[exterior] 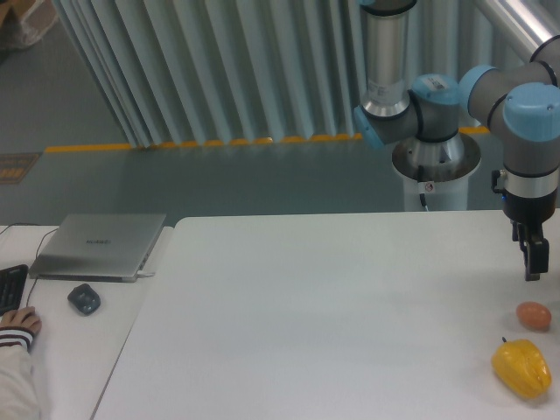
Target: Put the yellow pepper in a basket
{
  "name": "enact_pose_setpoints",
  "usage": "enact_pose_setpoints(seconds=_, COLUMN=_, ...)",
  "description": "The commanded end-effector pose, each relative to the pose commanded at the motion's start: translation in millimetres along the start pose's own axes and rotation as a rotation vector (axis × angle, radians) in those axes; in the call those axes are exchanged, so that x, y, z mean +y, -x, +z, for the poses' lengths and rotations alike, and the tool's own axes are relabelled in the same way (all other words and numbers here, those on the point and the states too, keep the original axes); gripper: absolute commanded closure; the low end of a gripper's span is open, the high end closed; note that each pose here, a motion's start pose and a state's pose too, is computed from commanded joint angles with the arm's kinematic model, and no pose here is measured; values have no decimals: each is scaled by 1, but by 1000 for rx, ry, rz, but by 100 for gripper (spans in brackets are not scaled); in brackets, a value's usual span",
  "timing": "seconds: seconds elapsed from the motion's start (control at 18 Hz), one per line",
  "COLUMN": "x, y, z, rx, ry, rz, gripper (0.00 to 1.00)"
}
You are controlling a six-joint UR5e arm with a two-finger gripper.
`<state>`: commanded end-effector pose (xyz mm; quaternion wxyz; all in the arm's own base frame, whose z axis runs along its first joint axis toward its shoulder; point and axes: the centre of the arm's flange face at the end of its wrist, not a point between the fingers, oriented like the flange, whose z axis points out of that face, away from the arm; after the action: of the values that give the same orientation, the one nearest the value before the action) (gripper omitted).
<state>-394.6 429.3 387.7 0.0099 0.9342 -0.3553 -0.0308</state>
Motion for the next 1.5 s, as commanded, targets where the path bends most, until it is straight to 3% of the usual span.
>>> enact_pose_setpoints(seconds=0.22, x=-4, y=1, z=-4, rx=-11, ry=-46, rz=-226, gripper=0)
enact_pose_setpoints(seconds=0.39, x=-10, y=8, z=-11, rx=-18, ry=-104, rz=-499, gripper=0)
enact_pose_setpoints(seconds=0.56, x=-21, y=16, z=-11, rx=-45, ry=-118, rz=-627, gripper=0)
enact_pose_setpoints(seconds=0.89, x=-40, y=28, z=6, rx=-49, ry=-138, rz=-1010, gripper=0)
enact_pose_setpoints(seconds=1.17, x=-39, y=39, z=7, rx=-52, ry=-152, rz=-1182, gripper=0)
enact_pose_setpoints(seconds=1.5, x=-38, y=57, z=14, rx=-52, ry=-150, rz=-1292, gripper=0)
